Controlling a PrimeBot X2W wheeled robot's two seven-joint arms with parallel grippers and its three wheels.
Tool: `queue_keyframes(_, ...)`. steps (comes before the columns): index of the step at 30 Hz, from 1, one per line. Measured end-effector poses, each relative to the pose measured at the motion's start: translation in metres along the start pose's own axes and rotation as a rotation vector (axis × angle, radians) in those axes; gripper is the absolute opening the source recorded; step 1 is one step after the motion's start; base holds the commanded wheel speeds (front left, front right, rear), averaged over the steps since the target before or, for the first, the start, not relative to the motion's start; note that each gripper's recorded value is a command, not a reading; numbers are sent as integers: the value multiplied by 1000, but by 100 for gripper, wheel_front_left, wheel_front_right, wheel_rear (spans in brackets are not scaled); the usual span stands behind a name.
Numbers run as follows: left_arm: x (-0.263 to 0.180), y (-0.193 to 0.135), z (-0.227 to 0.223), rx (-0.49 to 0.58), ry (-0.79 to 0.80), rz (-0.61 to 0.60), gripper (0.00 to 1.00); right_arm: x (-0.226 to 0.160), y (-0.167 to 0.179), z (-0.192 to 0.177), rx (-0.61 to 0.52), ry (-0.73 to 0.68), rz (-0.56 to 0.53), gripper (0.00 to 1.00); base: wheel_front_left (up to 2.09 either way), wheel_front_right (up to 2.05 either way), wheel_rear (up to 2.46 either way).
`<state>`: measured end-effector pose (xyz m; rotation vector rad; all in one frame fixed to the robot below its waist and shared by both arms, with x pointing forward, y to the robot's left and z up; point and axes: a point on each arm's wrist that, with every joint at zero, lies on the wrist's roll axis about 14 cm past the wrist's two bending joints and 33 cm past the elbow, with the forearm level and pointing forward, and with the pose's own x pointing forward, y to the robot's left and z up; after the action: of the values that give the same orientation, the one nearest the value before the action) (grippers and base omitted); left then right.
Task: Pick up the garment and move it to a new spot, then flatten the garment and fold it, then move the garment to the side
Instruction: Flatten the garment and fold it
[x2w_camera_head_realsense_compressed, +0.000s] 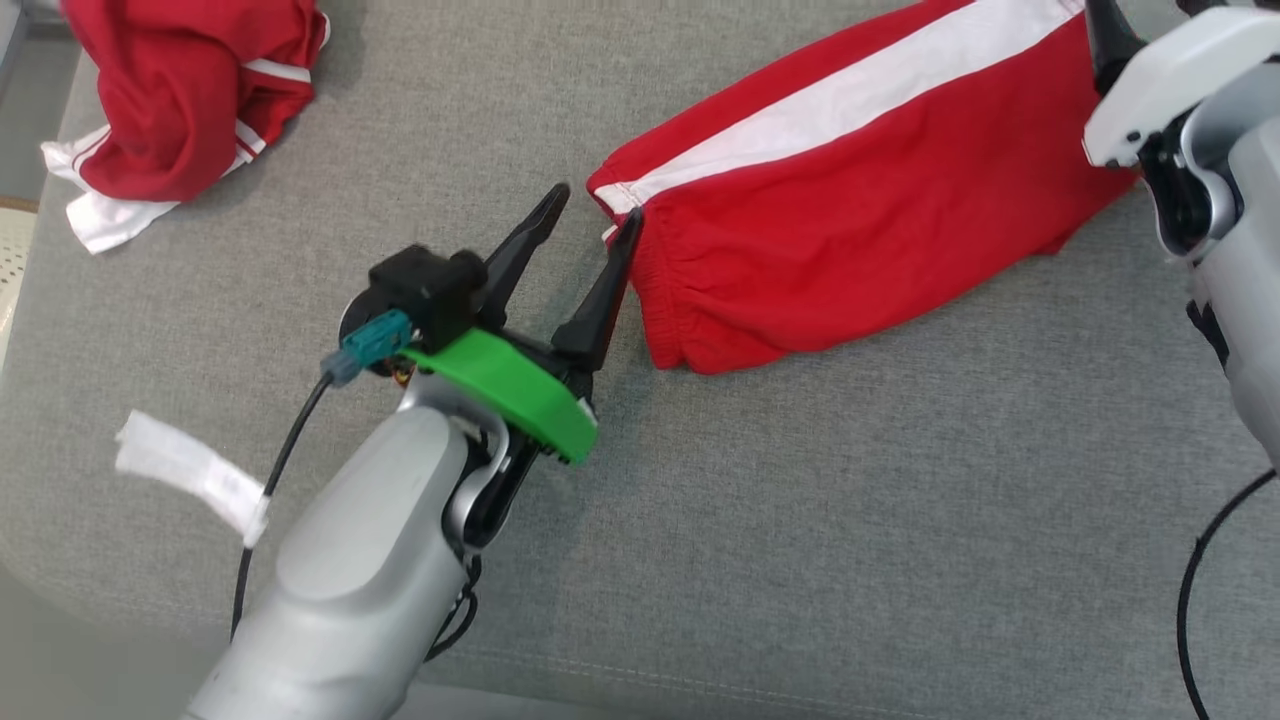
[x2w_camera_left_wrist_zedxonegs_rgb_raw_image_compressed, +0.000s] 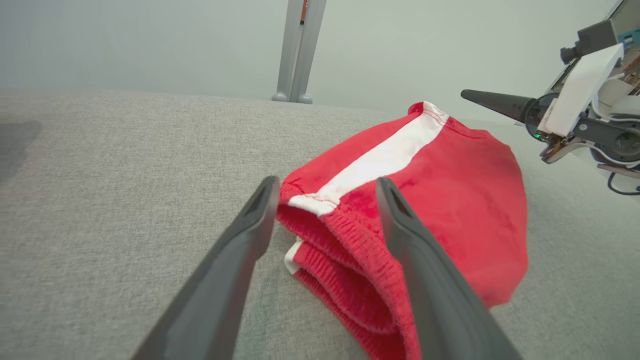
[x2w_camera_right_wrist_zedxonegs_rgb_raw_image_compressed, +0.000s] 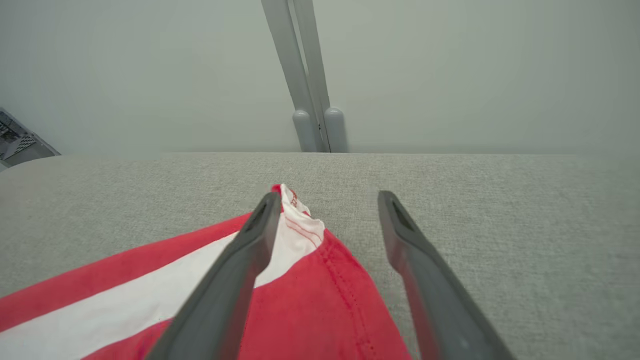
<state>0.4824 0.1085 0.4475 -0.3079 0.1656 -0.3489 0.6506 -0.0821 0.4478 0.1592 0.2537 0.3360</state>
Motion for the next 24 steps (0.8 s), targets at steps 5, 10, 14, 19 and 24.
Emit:
queue_keyframes(5, -24, 15, 10, -34, -55, 77, 100, -21, -13, -11, 5, 26, -33, 100, 0, 0, 0)
queue_keyframes(10, -53, 41, 31, -33, -148, 199, 100, -42, -21, -30, 24, 73, -57, 100, 0, 0, 0)
queue_keyframes(14, -78, 65, 40, -15, -194, 301, 100, -51, -23, -42, 47, 100, -70, 100, 0, 0, 0)
queue_keyframes(19, -101, 84, 48, 32, -230, 393, 100, -53, -21, -57, 88, 124, -75, 100, 0, 0, 0)
queue_keyframes(24, -113, 90, 50, 81, -239, 445, 100, -52, -20, -72, 131, 143, -84, 100, 0, 0, 0)
